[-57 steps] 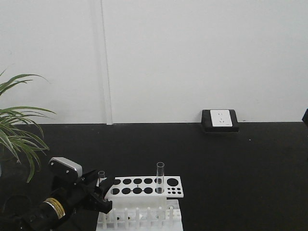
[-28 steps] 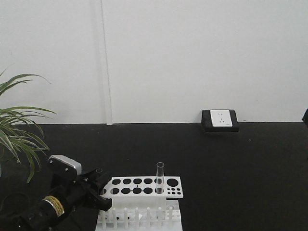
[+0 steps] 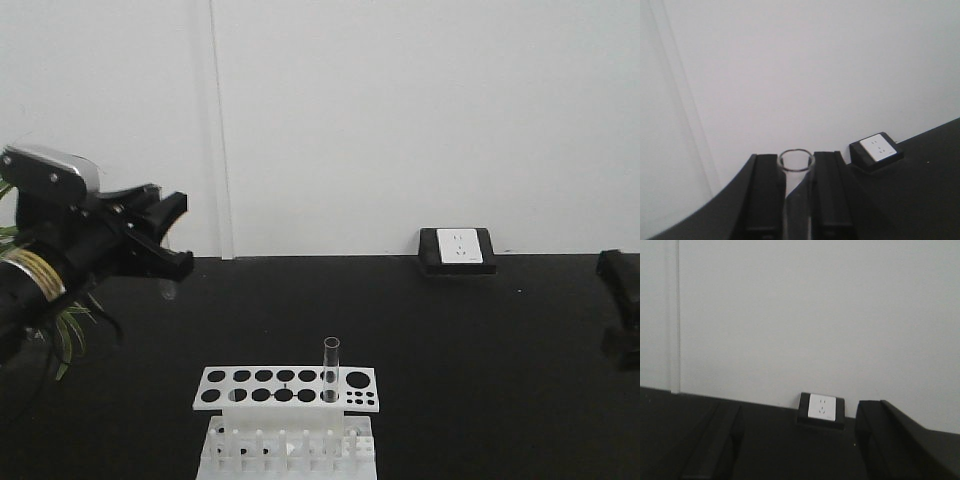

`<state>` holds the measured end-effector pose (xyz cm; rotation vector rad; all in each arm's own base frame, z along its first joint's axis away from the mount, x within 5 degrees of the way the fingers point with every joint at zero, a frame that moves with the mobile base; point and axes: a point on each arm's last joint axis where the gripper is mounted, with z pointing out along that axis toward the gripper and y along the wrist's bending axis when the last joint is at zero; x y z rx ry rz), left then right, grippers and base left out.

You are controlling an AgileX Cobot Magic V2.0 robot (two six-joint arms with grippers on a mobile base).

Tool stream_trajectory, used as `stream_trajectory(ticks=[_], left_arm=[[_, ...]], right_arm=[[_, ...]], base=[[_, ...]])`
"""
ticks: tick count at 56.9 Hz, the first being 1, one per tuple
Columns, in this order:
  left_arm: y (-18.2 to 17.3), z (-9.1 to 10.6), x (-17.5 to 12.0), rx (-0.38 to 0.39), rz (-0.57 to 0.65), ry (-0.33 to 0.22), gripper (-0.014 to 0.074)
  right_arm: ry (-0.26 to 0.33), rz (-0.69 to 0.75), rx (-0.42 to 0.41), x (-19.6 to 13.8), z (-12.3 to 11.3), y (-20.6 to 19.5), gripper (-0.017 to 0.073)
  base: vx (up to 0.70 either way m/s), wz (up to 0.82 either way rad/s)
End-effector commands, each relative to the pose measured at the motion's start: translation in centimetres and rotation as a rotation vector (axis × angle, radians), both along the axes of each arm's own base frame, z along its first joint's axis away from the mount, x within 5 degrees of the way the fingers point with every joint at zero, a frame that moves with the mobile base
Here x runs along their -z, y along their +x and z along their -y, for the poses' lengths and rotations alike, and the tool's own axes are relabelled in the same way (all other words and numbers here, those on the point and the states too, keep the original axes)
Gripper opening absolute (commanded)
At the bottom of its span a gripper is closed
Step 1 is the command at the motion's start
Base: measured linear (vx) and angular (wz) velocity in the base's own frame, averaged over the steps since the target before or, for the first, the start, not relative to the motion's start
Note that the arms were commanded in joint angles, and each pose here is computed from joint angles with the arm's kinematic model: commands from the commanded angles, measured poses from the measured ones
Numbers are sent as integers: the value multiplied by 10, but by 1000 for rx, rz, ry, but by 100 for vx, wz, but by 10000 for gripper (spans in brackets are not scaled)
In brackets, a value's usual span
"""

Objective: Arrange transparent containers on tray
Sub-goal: 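Grasp the clear test tube at the rack's end with the left gripper and lift, then grasp the other clear test tube with the right gripper and lift it out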

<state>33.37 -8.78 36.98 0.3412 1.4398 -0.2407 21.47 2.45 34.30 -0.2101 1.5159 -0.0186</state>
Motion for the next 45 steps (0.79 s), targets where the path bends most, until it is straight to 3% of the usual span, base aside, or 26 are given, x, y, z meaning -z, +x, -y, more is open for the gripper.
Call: stream_trajectory(ticks=[1,6,13,18,27,28,45], left_arm=[[-29,-4,-47,6,128,-2,-6],[-47,-9,-55,3,139,-29,-6],[-74,-15,-52,7,142,-48,-6],[-95,-19,-41,7,128,-44,-6],[-130,-27,-17,7,105,-39,-6],[-150,-32,-1,7,90,-41,-6],[-176,-41,17,-26,46,-39,-6]], right_arm=[[-1,65,-47,-7,-7,11,519],[11,24,-132,7,-22,24,519],[13,26,-318,24,-54,36,519],[52,13,-427,39,-75,44,519],[96,-5,-528,63,-99,55,519],[114,-27,-583,82,-113,61,519],[145,-76,-629,109,-136,87,519]], base=[[0,0],[0,0],[0,0],[0,0],[0,0],[0,0],[0,0]])
